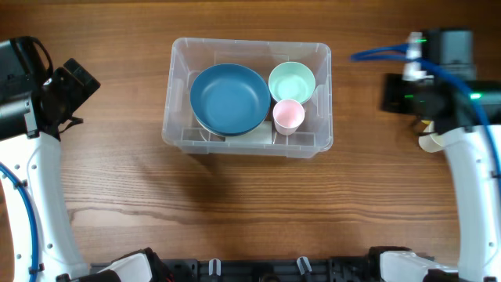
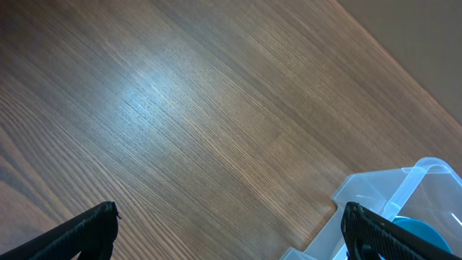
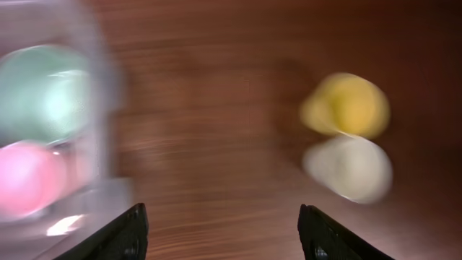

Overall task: Pack container
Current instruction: 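Release the pink cup and move the right gripper back to the cups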

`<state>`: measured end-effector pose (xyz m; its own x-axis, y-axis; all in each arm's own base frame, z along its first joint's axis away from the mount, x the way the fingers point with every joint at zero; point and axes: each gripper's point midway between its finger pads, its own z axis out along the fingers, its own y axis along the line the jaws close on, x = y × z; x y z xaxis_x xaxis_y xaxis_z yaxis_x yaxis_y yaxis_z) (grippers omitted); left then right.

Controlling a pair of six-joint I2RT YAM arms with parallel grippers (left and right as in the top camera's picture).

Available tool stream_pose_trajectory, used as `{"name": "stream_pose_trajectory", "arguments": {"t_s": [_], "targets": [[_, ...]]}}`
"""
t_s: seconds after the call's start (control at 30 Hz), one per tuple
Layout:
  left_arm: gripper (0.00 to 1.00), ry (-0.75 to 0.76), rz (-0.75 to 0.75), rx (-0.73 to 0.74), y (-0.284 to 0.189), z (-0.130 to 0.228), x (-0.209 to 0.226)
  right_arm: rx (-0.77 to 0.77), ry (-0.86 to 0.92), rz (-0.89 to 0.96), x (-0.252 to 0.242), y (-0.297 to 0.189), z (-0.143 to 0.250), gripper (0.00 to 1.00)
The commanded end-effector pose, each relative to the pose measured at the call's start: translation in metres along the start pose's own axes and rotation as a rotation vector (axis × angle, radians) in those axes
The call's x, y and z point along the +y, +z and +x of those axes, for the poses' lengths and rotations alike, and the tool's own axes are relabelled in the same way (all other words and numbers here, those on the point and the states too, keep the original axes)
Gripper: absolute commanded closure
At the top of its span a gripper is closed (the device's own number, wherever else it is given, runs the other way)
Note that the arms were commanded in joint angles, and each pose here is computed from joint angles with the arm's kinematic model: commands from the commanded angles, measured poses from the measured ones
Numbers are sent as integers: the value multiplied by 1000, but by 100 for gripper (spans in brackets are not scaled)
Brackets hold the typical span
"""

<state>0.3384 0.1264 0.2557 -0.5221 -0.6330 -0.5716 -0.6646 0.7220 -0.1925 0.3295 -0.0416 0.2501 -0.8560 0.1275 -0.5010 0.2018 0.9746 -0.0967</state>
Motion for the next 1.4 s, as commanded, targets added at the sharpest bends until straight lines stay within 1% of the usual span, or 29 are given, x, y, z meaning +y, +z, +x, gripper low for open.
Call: {"name": "stream_pose_trajectory", "arguments": {"t_s": [0.0,0.2,0.4,0.47,0.6,0.87,1.03,1.37], "targets": [[0,-15,8,-19,-6,-5,0,43,109,65,-46,13,2,32],[0,-15,8,-19,-6,-5,0,154,201,120,-83,49,17,32],[0,-15,8,-19,-6,-5,0,332,195,153,-89,105,44,29],[0,-15,8,-19,-6,-5,0,369,195,188,-94,117,49,32],[0,-15,8,-19,-6,-5,0,419,203,203,-96,134,57,32],[0,-15,8,-19,-6,-5,0,471,257,221,-108,151,69,33],[0,-15,8,-18,-6,-5,0,486,282,212,-111,160,76,39],[0,-15,8,-19,-6,-5,0,482,288,170,-101,184,95,39]]}}
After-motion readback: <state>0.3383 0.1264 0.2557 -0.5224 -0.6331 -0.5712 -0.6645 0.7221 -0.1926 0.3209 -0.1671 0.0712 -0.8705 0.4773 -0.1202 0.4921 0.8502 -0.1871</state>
